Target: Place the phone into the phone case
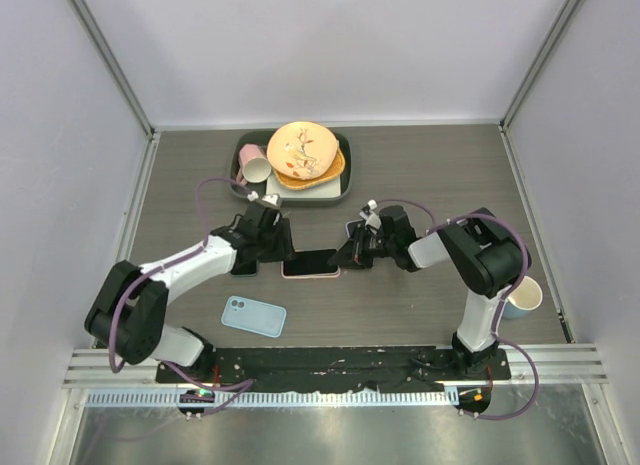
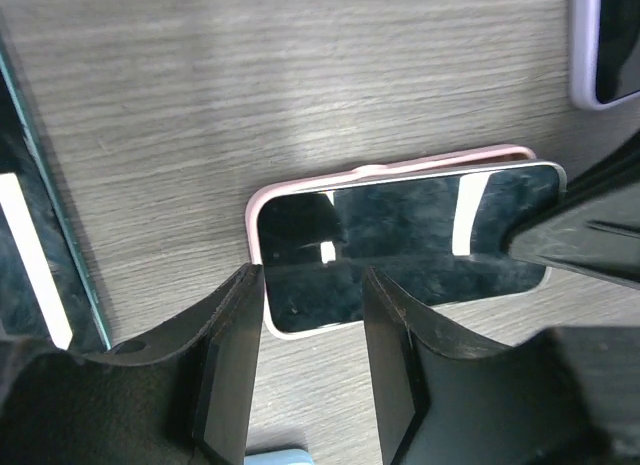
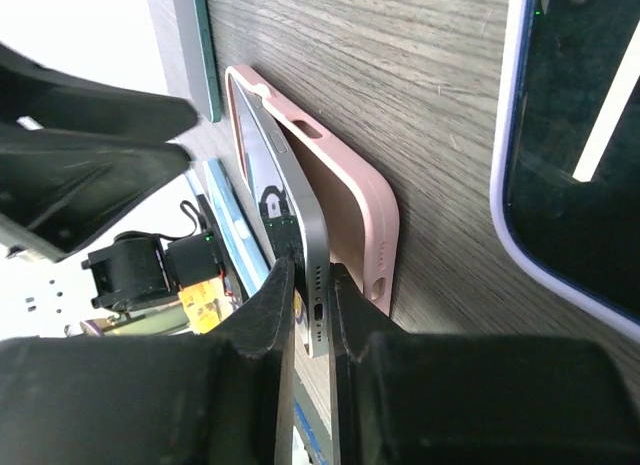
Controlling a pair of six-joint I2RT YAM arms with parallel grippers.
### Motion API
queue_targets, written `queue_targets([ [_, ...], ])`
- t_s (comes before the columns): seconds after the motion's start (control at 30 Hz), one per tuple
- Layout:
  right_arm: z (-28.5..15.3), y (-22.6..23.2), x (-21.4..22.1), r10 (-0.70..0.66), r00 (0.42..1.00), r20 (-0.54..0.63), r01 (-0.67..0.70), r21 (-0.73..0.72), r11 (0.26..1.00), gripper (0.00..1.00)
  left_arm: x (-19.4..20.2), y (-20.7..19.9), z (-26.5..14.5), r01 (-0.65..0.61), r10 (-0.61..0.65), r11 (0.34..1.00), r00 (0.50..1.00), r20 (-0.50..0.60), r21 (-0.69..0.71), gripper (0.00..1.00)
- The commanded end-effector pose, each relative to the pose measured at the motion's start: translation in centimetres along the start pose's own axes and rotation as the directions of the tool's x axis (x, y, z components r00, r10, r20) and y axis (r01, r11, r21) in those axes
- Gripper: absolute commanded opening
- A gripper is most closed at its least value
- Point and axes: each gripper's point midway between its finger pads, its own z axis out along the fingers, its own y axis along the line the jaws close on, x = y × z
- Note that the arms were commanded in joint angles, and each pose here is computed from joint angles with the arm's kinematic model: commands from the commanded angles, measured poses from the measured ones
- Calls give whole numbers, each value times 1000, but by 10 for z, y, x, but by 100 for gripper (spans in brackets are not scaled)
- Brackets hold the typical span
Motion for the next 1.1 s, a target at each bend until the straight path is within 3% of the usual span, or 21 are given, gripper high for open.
queue_targets([
  [0.0, -3, -75, 27, 7, 1000, -20, 0, 345, 939, 1, -36, -9, -35, -55, 57, 998, 992, 112, -21, 48],
  [0.17, -5, -78, 27, 5, 1000, -20, 3, 366, 931, 1, -49, -29, -58, -62, 47, 995, 981, 189, 76, 49],
  [0.37, -3, -78, 28, -4, 999, -33, 16, 369, 929, 1, -47, -46, -64, -83, 55, 985, 982, 180, 149, 49],
  [0.73, -12, -94, 31, -77, 993, -85, 110, 513, 851, 3, -18, -53, -22, -93, 90, 989, 996, 29, 111, 39],
  [1.07, -19, -95, 29, -161, 973, -163, 228, 622, 749, 15, 22, -45, 16, -94, 103, 992, 988, -118, 80, 38],
])
